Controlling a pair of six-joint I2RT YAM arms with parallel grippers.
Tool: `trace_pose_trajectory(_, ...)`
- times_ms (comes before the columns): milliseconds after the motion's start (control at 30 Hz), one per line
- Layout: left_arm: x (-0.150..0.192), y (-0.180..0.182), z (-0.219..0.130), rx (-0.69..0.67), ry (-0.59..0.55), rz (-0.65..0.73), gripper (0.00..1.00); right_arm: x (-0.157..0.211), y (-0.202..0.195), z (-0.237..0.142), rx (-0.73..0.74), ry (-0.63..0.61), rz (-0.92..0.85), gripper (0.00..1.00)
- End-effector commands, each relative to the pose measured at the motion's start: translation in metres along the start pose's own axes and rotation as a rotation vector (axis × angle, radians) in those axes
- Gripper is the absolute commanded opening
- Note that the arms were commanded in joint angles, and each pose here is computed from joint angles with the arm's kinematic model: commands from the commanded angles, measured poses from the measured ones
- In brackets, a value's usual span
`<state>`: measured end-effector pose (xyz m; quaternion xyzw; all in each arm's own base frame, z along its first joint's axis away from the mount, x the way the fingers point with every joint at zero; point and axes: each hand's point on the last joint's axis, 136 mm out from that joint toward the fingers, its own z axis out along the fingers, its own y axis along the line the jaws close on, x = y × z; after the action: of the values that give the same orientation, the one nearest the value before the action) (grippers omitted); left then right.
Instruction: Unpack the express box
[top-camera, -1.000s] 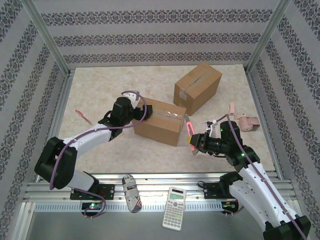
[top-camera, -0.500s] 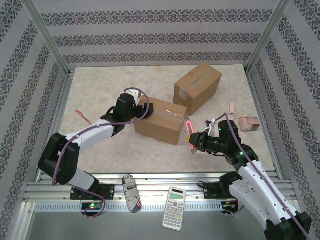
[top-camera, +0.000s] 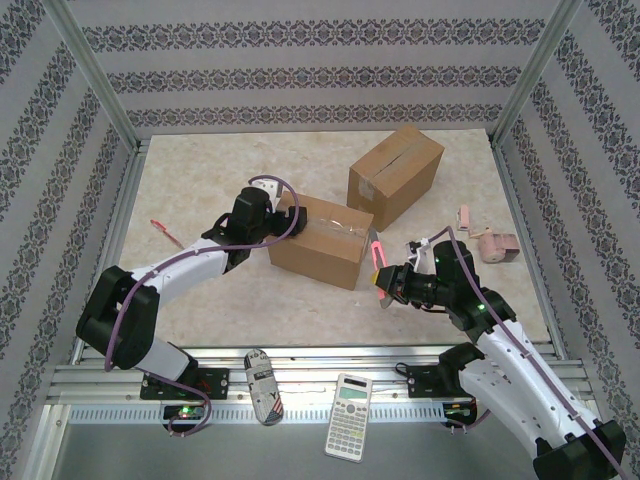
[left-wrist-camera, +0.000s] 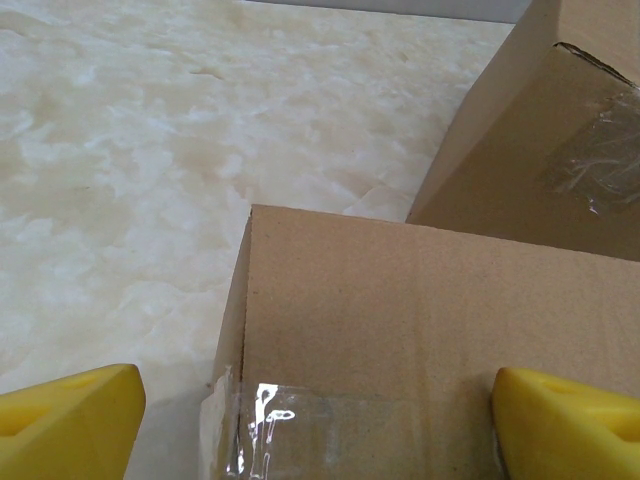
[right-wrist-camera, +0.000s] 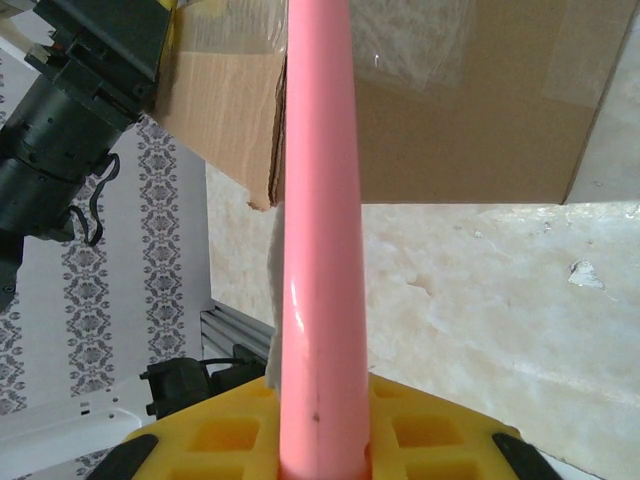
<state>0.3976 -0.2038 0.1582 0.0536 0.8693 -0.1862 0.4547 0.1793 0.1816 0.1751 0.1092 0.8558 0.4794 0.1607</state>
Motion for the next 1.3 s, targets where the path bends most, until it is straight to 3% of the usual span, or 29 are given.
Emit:
trace_pose_trajectory(0,0.1,0.041,0.003,-0.163,0.325,0.034,0.89,0.021,0.001,0.003,-0.004,0.099,0.031,0.0)
trace_pose_trajectory(1267,0.107,0.047,0.008,-0.19,0.346,0.031,0.89,0.052,-0.01,0.012,0.028,0.143,0.086,0.0)
